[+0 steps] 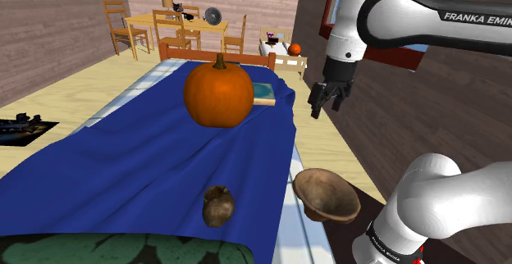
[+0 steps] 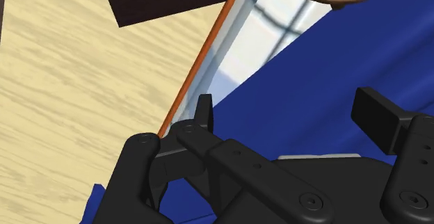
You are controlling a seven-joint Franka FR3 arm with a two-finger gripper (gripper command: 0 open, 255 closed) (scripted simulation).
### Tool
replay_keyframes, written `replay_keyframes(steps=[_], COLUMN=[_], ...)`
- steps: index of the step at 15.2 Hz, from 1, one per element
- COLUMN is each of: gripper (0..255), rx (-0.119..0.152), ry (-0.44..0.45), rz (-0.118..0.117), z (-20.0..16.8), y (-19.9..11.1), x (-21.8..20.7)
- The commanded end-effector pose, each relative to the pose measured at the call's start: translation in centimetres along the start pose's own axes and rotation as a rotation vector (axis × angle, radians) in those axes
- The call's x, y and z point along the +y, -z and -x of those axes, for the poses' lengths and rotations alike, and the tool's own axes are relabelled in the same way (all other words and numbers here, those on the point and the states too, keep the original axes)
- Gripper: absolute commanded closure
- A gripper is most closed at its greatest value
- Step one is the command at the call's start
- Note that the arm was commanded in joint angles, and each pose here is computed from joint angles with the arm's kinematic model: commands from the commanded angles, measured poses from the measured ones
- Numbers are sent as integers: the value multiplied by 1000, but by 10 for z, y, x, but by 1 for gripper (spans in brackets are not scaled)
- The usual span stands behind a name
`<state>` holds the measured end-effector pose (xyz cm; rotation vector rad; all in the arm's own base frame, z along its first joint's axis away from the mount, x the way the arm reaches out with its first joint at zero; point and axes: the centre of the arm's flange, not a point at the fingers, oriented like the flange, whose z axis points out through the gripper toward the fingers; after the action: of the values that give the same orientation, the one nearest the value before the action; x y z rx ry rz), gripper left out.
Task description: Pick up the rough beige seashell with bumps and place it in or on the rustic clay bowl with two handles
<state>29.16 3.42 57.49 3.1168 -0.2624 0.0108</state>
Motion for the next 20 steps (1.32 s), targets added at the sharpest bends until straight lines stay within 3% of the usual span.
replay_keyframes(steps=[1,20], gripper=[0,0], rx=[11,107], ry=[-26,-244], rz=[-3,-19], z=[6,11], y=[-10,-116], x=[-27,-253])
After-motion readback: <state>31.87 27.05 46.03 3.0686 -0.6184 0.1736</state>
